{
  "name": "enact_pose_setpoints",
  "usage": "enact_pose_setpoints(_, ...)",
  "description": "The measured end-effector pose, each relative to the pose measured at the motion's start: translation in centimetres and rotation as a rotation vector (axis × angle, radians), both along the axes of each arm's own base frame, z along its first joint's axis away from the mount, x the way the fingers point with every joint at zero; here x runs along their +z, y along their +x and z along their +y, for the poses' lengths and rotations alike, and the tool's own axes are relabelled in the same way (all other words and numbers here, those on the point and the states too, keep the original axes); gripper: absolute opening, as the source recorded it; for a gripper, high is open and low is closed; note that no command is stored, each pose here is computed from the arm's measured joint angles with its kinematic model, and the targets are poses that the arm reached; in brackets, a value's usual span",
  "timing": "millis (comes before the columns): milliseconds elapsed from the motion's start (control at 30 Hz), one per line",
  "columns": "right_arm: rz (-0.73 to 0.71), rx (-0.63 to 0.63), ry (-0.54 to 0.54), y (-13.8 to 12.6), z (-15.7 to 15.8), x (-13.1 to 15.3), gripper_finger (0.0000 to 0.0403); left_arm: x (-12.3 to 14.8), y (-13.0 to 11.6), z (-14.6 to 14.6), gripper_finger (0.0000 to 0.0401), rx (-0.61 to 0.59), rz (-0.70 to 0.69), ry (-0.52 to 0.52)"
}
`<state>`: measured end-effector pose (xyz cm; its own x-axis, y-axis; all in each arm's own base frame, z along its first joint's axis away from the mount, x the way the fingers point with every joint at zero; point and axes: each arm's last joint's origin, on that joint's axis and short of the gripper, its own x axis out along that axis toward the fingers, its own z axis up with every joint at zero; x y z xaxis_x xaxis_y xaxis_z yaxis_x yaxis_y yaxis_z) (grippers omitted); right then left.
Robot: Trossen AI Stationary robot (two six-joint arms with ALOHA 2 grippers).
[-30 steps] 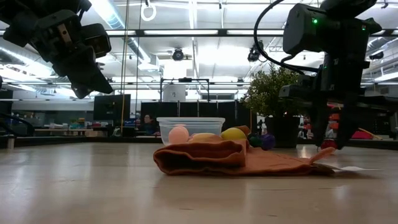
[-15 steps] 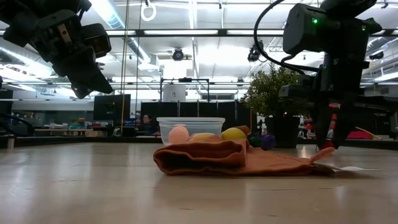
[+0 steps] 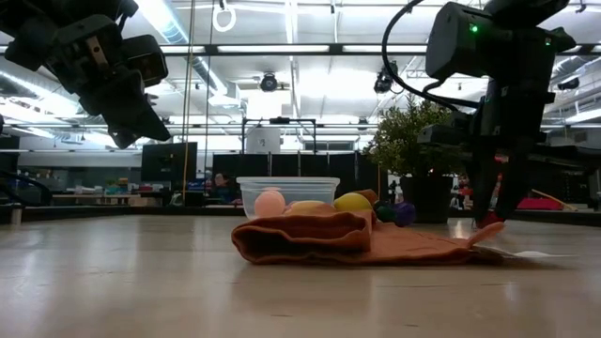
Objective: Pick and placing Produce into tupperware
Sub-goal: Put the red cherry into the transparent bin
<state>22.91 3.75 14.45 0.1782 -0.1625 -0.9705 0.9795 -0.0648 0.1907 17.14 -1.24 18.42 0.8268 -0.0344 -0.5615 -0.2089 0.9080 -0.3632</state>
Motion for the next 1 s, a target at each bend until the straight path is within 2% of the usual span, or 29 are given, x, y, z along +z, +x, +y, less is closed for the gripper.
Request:
enact_pose_setpoints(200, -0.04, 0.044, 0.0, 0.9, 0.2, 0.9, 0.0094, 0.0, 0.0, 0.0, 0.0027, 0.0, 0.0, 0.0)
enact_pose_setpoints(400, -0.094, 0.121, -0.015, 2.4, 0.4, 2.8, 0.0094, 0.0, 0.0, 0.0, 0.0018, 0.0, 0.0, 0.0)
enact_pose_setpoints(633, -0.19, 0.145, -0.067, 4.2, 0.6, 5.7, 0.0094, 0.0, 0.0, 0.0, 0.0007, 0.001, 0.0, -0.001)
enact_pose_setpoints(1000, -0.4, 0.219, -0.178, 7.2, 0.9, 11.7, 0.0094, 0.0, 0.0, 0.0, 0.0026, 0.001, 0.0, -0.001)
